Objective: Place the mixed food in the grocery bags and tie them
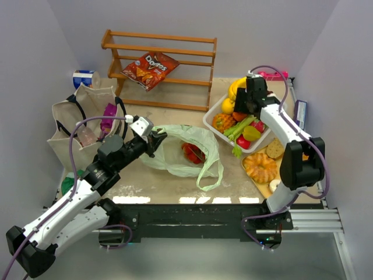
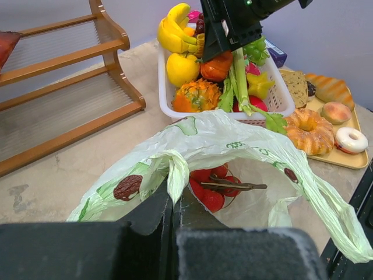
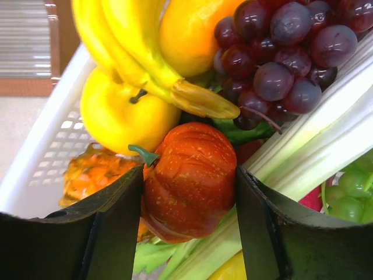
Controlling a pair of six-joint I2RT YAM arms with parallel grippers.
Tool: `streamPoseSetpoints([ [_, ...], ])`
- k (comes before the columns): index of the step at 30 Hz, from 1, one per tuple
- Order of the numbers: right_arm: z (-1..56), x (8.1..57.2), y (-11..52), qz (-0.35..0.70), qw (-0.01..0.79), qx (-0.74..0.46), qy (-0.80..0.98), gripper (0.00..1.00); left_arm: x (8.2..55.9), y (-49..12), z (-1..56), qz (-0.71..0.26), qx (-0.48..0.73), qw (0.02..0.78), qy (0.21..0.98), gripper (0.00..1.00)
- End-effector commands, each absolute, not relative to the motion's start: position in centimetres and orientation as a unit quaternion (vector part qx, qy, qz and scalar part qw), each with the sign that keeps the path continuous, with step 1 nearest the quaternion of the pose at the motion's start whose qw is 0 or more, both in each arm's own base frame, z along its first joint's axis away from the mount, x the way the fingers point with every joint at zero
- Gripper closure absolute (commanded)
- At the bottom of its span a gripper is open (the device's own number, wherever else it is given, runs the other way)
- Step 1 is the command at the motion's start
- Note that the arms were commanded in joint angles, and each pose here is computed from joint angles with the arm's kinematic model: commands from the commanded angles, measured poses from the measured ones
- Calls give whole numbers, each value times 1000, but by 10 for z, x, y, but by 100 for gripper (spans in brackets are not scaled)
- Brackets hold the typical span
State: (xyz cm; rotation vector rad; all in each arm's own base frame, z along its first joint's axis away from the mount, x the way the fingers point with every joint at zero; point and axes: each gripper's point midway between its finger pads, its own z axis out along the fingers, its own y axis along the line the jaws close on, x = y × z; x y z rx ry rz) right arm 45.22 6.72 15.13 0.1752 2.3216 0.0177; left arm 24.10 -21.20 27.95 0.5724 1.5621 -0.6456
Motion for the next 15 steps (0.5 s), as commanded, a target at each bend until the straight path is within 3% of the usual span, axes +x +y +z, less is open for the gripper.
streamPoseSetpoints([
  [1, 212, 441, 79, 50, 452, 55, 889, 80, 242, -213, 297, -288, 252, 646, 660, 100],
  [4, 257, 421, 88, 85, 499, 42, 861, 81, 242, -214, 296, -288, 252, 645, 661, 100],
  [9, 313, 358, 158, 209, 550, -51, 807, 83, 245, -215, 292, -285, 251, 641, 667, 100],
  [15, 309, 270, 266, 400, 479, -185, 759, 82, 246, -217, 288, -286, 253, 635, 672, 100],
])
